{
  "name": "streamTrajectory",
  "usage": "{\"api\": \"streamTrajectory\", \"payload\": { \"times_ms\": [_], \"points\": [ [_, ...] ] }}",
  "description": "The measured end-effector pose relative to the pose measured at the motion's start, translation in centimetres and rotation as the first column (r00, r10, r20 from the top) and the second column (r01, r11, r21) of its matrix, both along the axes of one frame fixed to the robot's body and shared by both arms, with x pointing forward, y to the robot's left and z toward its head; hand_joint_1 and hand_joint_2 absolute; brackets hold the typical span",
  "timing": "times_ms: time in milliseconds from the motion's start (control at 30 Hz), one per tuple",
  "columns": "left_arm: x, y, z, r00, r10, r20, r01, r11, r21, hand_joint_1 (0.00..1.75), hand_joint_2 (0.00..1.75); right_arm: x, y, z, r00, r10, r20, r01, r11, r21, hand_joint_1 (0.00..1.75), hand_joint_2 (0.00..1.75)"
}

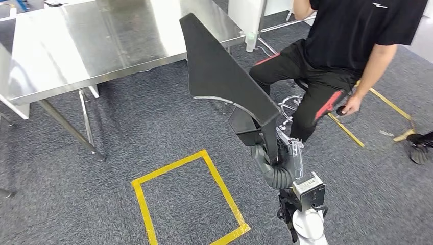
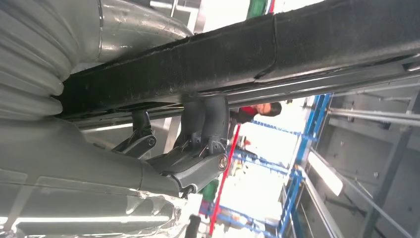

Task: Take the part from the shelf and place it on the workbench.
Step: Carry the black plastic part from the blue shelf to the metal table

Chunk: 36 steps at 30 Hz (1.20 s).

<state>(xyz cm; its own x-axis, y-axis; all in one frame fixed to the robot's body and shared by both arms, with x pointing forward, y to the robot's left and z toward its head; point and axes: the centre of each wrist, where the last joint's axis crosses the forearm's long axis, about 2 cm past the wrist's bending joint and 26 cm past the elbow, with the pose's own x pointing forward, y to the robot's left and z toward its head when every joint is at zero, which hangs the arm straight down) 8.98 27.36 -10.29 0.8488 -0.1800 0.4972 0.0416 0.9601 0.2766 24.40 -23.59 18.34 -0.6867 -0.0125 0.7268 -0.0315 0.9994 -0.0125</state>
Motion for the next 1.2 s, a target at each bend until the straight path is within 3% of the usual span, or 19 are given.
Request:
{"api": "streamTrajectory", "payload": {
  "times_ms": [533,1200],
  "points": [
    [-0.4,0.5,-0.1,0.999,0.051,0.006,-0.051,0.999,-0.012,0.0,1.75,2.9,0.5,0.5,0.999,0.028,-0.027,-0.029,1.0,-0.009,1.75,1.75],
    [-0.7,0.4,-0.2,0.998,0.056,0.042,-0.053,0.997,-0.062,0.0,1.75,4.3,1.0,0.7,0.999,0.048,-0.026,-0.047,0.999,0.016,1.75,1.75]
  ]
}}
